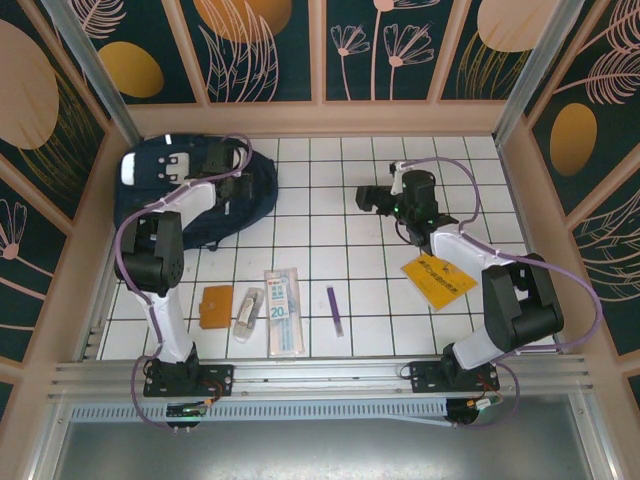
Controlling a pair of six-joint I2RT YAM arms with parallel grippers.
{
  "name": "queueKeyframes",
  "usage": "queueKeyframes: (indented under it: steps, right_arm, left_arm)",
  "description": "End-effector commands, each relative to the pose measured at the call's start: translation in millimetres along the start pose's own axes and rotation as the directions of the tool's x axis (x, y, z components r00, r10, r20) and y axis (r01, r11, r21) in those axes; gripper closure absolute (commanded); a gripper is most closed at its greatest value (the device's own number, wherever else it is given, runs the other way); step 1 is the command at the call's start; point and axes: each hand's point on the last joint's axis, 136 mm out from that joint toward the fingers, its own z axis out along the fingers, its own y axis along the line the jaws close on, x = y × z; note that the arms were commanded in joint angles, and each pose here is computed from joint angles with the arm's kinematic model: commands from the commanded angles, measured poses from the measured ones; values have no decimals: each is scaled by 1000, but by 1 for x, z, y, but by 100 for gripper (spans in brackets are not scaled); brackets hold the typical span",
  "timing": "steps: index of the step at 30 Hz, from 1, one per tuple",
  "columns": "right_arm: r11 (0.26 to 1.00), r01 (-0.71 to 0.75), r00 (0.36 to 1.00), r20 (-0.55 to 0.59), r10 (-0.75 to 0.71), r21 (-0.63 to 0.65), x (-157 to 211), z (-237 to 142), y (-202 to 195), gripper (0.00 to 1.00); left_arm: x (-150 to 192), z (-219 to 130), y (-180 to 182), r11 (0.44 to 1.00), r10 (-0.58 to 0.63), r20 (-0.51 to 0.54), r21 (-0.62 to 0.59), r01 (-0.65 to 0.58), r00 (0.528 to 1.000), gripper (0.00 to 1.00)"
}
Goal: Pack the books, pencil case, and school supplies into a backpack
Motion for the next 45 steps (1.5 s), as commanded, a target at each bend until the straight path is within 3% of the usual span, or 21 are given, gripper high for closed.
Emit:
queueKeyframes:
  steps: [1, 5, 7, 11, 14, 17, 18, 21, 27, 31, 35, 39, 40, 41, 43, 45]
  right_arm:
    - [995, 38, 999, -16, -40, -90, -12, 6, 21, 5]
    - [989, -9, 994, -111, -8, -146, -1, 27, 27, 5]
    - [981, -35, 984, -178, 0, -192, 9, 40, 35, 6]
    - [973, -133, 949, -308, 70, -188, 36, 65, 31, 8]
    - [967, -194, 916, -384, 118, -164, 57, 79, 26, 17]
    - [958, -238, 890, -430, 149, -160, 70, 85, 26, 36]
    - [953, -253, 887, -434, 158, -168, 72, 85, 27, 55]
    - [935, -288, 889, -422, 180, -207, 63, 79, 34, 99]
    - [929, -282, 922, -334, 194, -240, 51, 42, 37, 100]
    - [917, -264, 932, -323, 163, -299, 61, 21, 51, 100]
    - [884, -230, 921, -384, 63, -406, 89, 12, 87, 100]
    - [855, -124, 913, -397, -100, -503, 109, 6, 128, 100]
    - [850, -103, 910, -394, -130, -516, 109, 5, 133, 96]
    - [841, -92, 911, -386, -145, -533, 108, 3, 135, 83]
    - [828, -73, 922, -354, -157, -556, 103, -2, 137, 68]
    - [833, -54, 941, -308, -143, -551, 92, -7, 127, 61]
  left_arm:
    - [5, -30, -97, 917, 267, 46, 295, -269, 962, 100]
    - [17, -55, -151, 786, 461, 172, 377, -491, 870, 100]
    - [16, -67, -167, 741, 491, 229, 397, -542, 840, 100]
    - [0, -87, -174, 729, 473, 324, 377, -571, 819, 100]
    - [-7, -96, -176, 721, 473, 362, 365, -589, 803, 100]
    - [-12, -101, -180, 716, 461, 380, 375, -589, 802, 100]
    - [-12, -103, -183, 709, 457, 387, 385, -591, 801, 100]
    - [-20, -107, -187, 706, 438, 414, 390, -590, 798, 100]
    - [-47, -108, -188, 725, 425, 476, 330, -605, 770, 100]
    - [-66, -97, -184, 768, 400, 485, 286, -574, 777, 100]
    - [-77, -99, -184, 788, 364, 507, 279, -548, 781, 100]
    - [-79, -95, -166, 849, 342, 489, 206, -487, 802, 100]
    - [-77, -93, -161, 858, 341, 480, 193, -476, 808, 100]
    - [-75, -93, -158, 862, 341, 476, 187, -472, 811, 100]
    - [-70, -95, -155, 859, 347, 476, 184, -477, 808, 100]
    - [-59, -95, -155, 842, 375, 473, 186, -507, 797, 100]
